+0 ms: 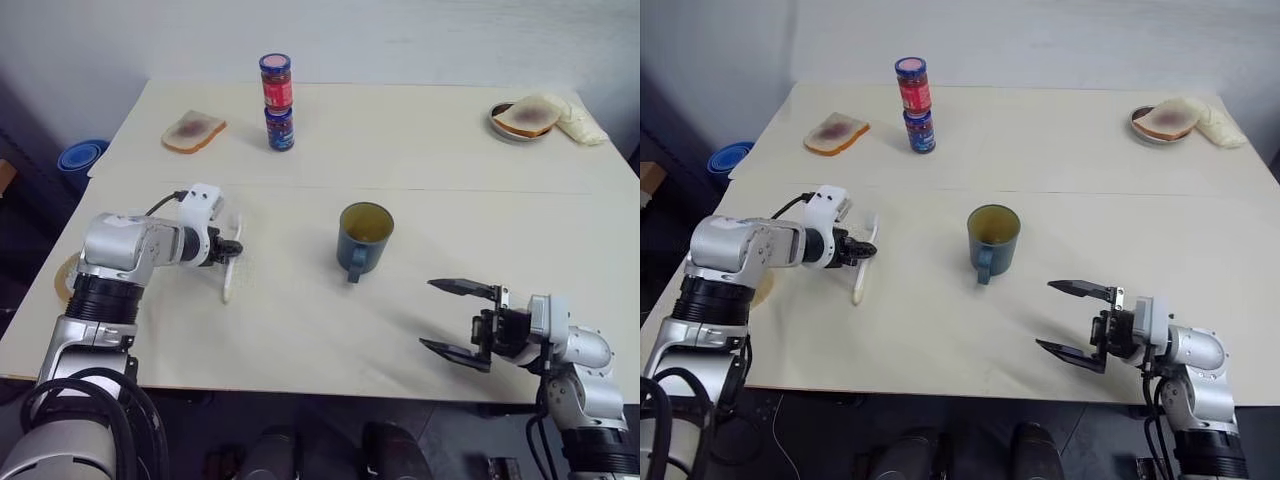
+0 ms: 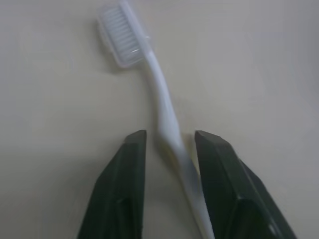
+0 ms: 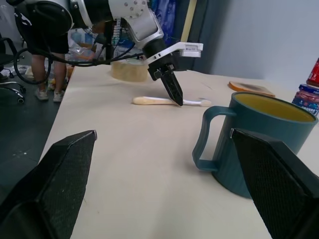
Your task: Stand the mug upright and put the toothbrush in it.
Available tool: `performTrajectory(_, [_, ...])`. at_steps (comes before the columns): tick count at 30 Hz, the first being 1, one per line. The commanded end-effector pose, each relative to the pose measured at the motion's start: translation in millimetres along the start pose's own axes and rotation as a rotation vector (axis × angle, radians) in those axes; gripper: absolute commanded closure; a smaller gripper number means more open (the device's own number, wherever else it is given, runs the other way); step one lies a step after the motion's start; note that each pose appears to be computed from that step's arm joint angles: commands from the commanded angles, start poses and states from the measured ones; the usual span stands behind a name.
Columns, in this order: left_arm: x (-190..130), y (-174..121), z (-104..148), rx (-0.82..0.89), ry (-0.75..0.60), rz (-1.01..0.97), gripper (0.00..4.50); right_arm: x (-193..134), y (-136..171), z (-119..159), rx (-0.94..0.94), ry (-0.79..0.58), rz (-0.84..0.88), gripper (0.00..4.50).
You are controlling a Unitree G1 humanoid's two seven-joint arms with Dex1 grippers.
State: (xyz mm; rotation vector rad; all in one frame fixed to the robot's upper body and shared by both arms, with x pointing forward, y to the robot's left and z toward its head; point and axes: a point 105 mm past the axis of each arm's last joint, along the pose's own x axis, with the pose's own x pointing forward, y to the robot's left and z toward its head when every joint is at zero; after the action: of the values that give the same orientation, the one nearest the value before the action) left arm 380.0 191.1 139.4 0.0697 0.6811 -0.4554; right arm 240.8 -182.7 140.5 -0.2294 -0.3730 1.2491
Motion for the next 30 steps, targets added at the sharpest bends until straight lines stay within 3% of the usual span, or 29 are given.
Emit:
performTrajectory(1, [2.6, -3.7, -16.1, -0.025, -0.004, -0.079, 3.95, -4.9, -2.6, 15.4, -0.059, -0.005, -0.029, 0.0])
performTrajectory(3, [-1.7, -6.9, -12.4, -0.033, -0.067, -0.119, 4.32, -7.9, -1.8, 17.2, -0.061, 0.007, -0.048, 0.0])
performTrajectory(5, [-9.0, -20.6, 1.1, -0.015, -0.187, -0.225, 4.32, -11.9, -1.7, 18.8, -0.072, 0.023, -0.067, 0.0])
performTrajectory(10, [-69.7, -74.8, 64.1, 0.128, -0.782, -0.673, 4.32, -31.5, -4.4, 23.8, -0.106, 0.052, -0.158, 0.0])
performTrajectory(12, [-84.3, -88.5, 71.6, 0.222, -0.916, -0.763, 4.32, -38.5, -6.0, 26.1, -0.119, 0.057, -0.2, 0.0])
performTrajectory(14, [-90.8, -104.6, 85.1, 0.211, -1.004, -0.877, 4.32, -46.5, -8.4, 29.5, -0.131, 0.052, -0.264, 0.0])
performTrajectory(17, [-80.0, -135.5, 99.9, 0.221, -1.06, -1.028, 4.32, -56.3, -8.8, 32.0, -0.14, 0.05, -0.35, 0.0])
performTrajectory(22, [-29.4, -170.4, 103.3, 0.295, -1.113, -1.034, 4.32, -55.8, -0.6, 32.3, -0.145, 0.03, -0.407, 0.0])
performTrajectory(30, [-9.2, -181.6, 117.2, 0.229, -1.186, -0.999, 4.32, -44.6, 12.9, 33.8, -0.159, 0.022, -0.43, 0.0])
